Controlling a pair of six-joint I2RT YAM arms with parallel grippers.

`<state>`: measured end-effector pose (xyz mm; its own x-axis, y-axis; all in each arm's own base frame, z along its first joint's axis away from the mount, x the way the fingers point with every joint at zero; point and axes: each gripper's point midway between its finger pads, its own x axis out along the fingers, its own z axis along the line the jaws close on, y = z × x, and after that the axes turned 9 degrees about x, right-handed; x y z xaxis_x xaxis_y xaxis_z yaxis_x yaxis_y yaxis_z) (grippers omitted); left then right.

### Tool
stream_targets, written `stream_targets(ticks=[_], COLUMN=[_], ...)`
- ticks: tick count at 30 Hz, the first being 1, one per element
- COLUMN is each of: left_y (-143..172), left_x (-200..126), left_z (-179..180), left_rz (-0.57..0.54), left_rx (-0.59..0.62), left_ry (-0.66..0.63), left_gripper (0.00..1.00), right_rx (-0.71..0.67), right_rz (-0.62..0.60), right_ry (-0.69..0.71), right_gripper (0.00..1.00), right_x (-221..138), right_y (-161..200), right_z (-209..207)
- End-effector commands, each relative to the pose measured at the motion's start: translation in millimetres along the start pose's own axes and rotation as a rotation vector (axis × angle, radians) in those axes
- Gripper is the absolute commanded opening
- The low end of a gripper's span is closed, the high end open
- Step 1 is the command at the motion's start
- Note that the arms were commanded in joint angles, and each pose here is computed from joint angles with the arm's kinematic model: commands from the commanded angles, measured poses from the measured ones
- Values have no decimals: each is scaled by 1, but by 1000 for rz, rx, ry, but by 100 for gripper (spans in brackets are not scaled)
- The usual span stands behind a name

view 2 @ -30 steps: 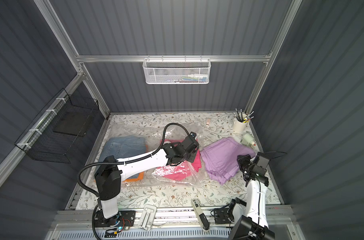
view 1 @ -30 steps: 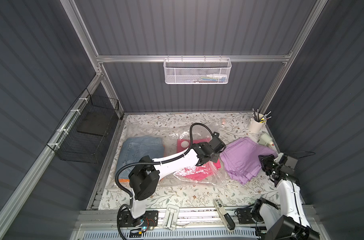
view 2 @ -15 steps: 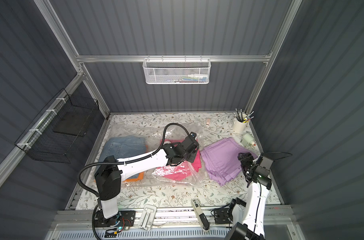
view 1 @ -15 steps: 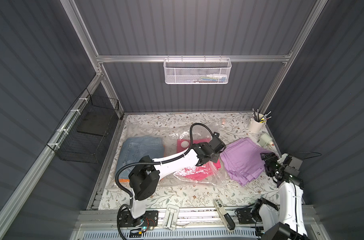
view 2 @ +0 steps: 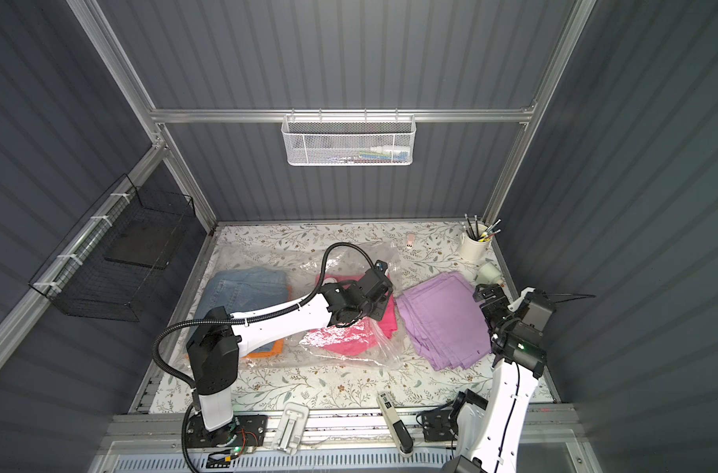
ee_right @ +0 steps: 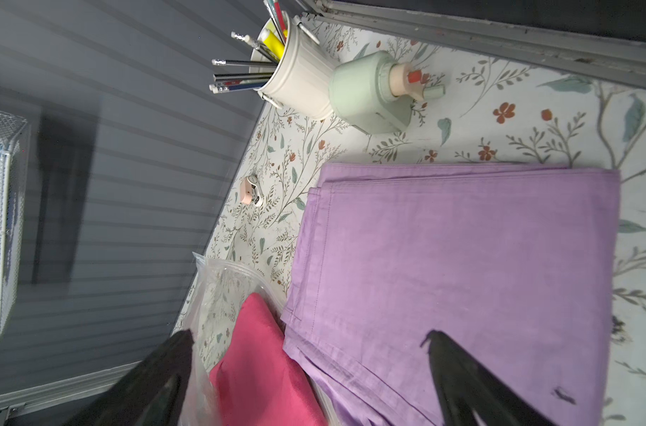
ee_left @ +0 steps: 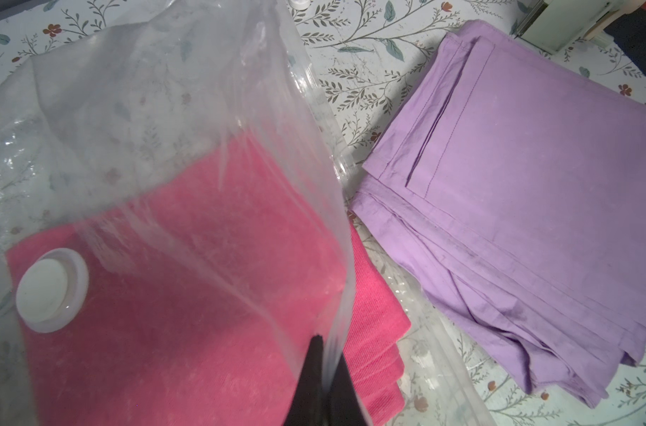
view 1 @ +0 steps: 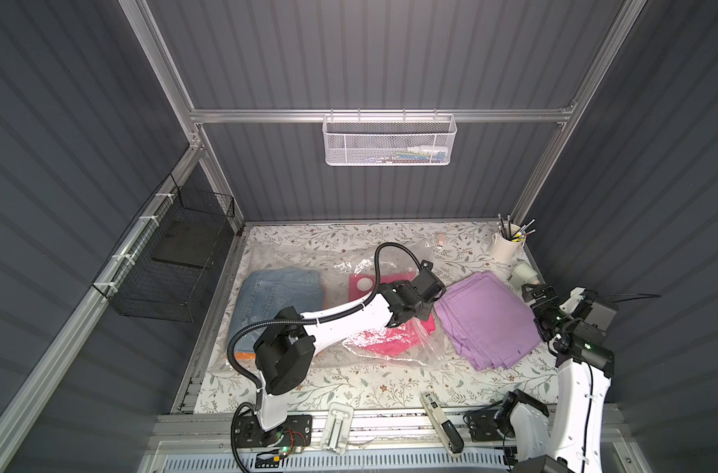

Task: Take the trousers out of the vacuum bag
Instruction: Place the trousers at the center of the board.

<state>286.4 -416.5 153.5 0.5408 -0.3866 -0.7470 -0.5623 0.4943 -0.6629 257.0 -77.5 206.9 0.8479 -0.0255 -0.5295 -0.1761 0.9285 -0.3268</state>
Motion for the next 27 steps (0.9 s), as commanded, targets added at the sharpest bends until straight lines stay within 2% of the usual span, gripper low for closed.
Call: stream_targets(ticks=[1,6,11,14,16,22,27], left_y=[-6,-8,-8,-8,-8,-7,-8], left_x=[-12,-12,-12,-11,-11,-12,-11], left_z=[3,4,3,2,3,5,4], left_rz=[-25,-30,-28,-26,-23,-21,-17], left_rx=[17,18,18,19,19,16,18], left_ry=[-6,-6,-6,-6,-10,-17,-19], left_gripper=[0,0,0,0,0,0,0], right_rx=[-27,-58,-189,-246,-263,-308,-353], right_rz=[51,223,363,456,515,616,689], right_ry=[-73,-145,-127,-138,-125,-74,-13], right_gripper=[97,89,79,69,58,33,21], right_x=[1,20,39,52,63,87,103], right_y=[7,37,81,111,128,164,191], right_z=[13,21,31,37,34,19,3])
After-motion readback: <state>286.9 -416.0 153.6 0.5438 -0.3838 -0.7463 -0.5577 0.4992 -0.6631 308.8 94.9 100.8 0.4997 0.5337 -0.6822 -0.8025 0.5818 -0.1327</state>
